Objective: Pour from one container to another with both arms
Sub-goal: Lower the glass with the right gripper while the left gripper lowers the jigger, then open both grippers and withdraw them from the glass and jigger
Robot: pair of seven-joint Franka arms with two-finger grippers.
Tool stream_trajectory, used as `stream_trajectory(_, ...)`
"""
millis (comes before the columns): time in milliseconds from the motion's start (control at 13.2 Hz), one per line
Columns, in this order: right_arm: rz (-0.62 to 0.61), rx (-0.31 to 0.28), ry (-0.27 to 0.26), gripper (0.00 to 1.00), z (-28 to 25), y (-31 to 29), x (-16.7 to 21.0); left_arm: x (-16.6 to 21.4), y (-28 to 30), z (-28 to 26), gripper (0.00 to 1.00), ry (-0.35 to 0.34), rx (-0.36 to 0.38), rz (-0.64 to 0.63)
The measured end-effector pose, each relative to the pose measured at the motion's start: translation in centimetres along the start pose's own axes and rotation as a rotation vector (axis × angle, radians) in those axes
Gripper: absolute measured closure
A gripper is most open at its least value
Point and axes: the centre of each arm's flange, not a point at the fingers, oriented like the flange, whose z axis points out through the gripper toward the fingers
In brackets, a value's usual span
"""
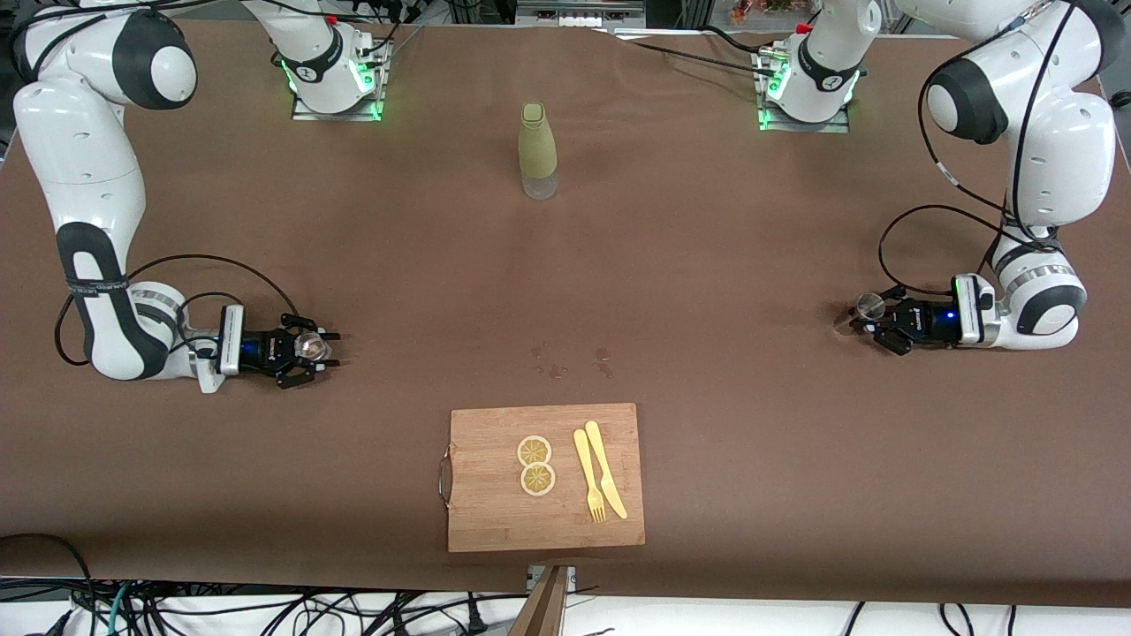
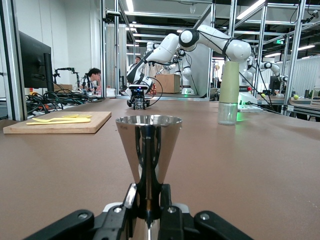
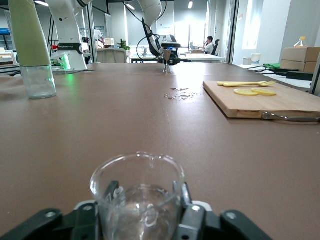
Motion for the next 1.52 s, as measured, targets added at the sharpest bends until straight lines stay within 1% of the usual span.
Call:
stream_trajectory(152, 0.008, -0.004, -0.012, 0.15, -0.7, -0.2, -0.3, -0.1, 0.1, -0.3, 0.78, -0.006, 0.003, -0.001)
stream_trajectory(227, 0.015, -0.007, -0.019, 0.04, -1.2, -0.4, -0.5, -0.5, 0.2, -0.7, 0.72, -0.045, 0.005, -0.010)
stream_trajectory(303, 0.022, -0.009, -0.023, 0.00, -1.7, -0.5, -0.5, -1.1, 0.4, -1.2, 0.62, -0.082, 0.012, -0.019)
stream_trajectory(379, 0.035, -0.008, -0.032, 0.00, -2.4, -0.6, -0.5, -1.5, 0.5, -1.7, 0.51, -0.107, 0.022, -0.025)
stream_trajectory(455, 0.052, -0.005, -0.048, 0.00, -3.2, -0.7, -0.3, -1.6, 0.3, -2.1, 0.42, -0.135, 0.029, -0.028)
stream_trajectory(530, 0.077, 0.000, -0.071, 0.00, -4.2, -0.8, -0.1, -1.4, -0.1, -2.4, 0.31, -0.165, 0.019, -0.029)
stream_trajectory(606, 0.109, 0.004, -0.102, 0.00, -5.6, -1.0, 0.2, -0.9, -0.7, -2.9, 0.22, -0.198, -0.007, -0.032)
stream_trajectory(758, 0.190, 0.011, -0.175, 0.00, -8.7, -1.2, 1.6, 1.7, -2.6, -5.0, 0.01, -0.302, -0.053, -0.075)
stream_trajectory(909, 0.274, 0.007, -0.239, 0.00, -11.3, -1.0, 4.2, 6.9, -4.9, -7.2, 0.00, -0.431, -0.087, -0.175)
stream_trajectory(985, 0.319, 0.008, -0.269, 0.00, -12.2, -0.7, 5.9, 10.5, -6.0, -8.1, 0.00, -0.504, -0.089, -0.241)
stream_trajectory(1061, 0.371, 0.015, -0.295, 0.00, -12.9, -0.6, 7.7, 14.3, -6.9, -8.7, 0.00, -0.577, -0.073, -0.323)
stream_trajectory(1212, 0.477, 0.020, -0.349, 0.00, -13.9, -0.3, 11.0, 21.8, -8.1, -8.9, 0.00, -0.700, -0.006, -0.504)
stream_trajectory(1288, 0.536, 0.012, -0.380, 0.00, -14.4, 0.0, 12.8, 25.2, -8.6, -8.2, 0.00, -0.747, 0.038, -0.595)
stream_trajectory(1364, 0.603, 0.006, -0.413, 0.00, -14.7, 0.2, 14.9, 28.2, -9.1, -7.1, 0.00, -0.781, 0.085, -0.680)
stream_trajectory(1515, 0.736, -0.015, -0.507, 0.00, -14.9, 0.7, 20.2, 33.3, -9.8, -4.5, 0.00, -0.839, 0.174, -0.846)
